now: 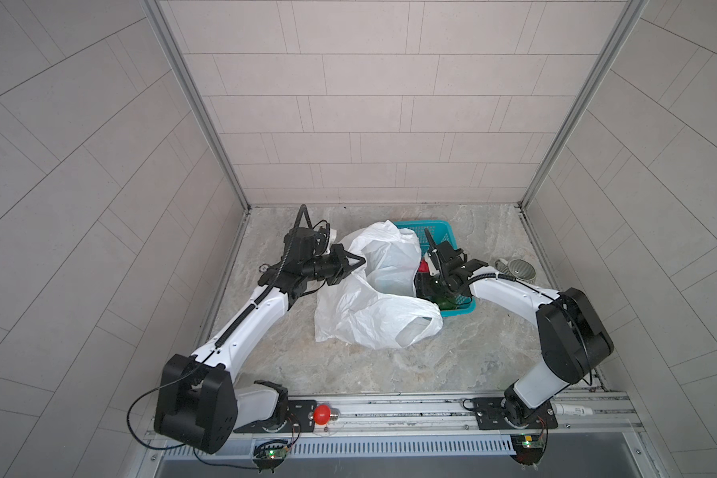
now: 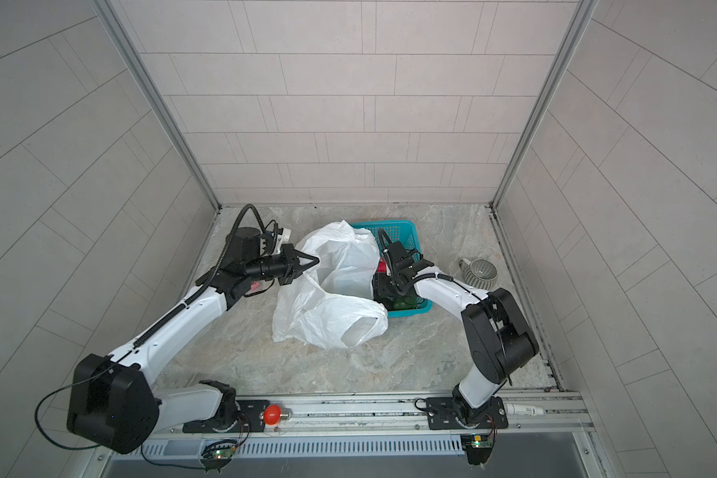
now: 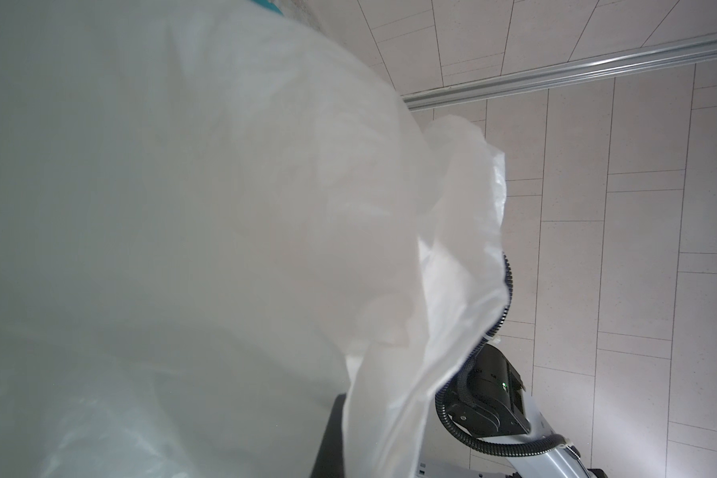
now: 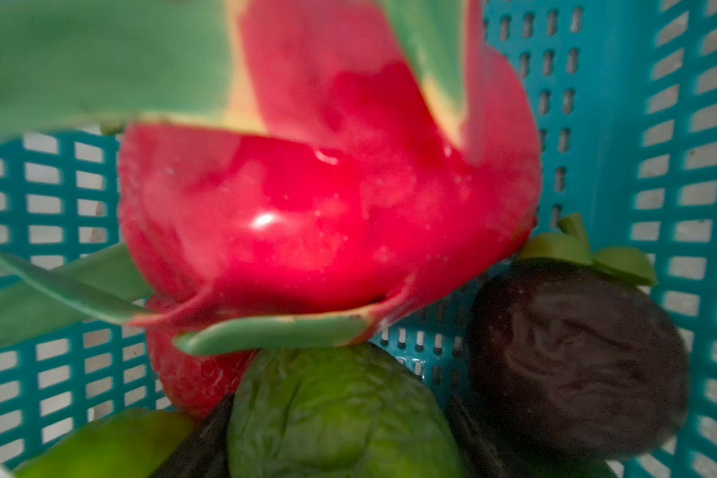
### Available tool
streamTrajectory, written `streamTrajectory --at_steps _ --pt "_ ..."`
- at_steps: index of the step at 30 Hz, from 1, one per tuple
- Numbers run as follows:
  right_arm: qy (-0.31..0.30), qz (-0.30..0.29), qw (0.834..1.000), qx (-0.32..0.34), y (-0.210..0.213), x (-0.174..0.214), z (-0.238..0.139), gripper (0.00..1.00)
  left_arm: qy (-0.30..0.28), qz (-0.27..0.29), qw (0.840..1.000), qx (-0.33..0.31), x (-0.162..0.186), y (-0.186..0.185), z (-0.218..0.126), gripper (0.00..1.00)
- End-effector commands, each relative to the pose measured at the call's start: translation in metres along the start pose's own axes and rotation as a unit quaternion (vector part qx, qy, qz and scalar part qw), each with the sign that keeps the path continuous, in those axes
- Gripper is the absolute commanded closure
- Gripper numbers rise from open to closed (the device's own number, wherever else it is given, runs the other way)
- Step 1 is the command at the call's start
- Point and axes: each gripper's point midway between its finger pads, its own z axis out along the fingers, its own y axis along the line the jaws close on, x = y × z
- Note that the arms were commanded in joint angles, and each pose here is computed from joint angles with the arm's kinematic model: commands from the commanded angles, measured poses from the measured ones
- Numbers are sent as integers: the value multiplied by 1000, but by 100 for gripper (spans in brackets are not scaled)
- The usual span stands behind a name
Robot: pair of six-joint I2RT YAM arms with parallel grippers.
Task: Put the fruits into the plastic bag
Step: 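Move the right gripper back over the basket and grasp a green fruit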
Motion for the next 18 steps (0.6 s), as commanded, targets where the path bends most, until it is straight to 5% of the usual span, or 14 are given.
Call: streamTrajectory --at_steps 1,9,18 --pt "-4 -4 1000 20 -6 -1 -4 39 -15 27 999 17 -6 -19 -9 100" --pt "-46 -3 999 16 -12 -14 -41 66 -12 25 1000 11 -5 -14 -8 100" --pt "-112 -34 993 5 -10 -32 -105 67 -10 28 1000 7 -4 -12 -7 100"
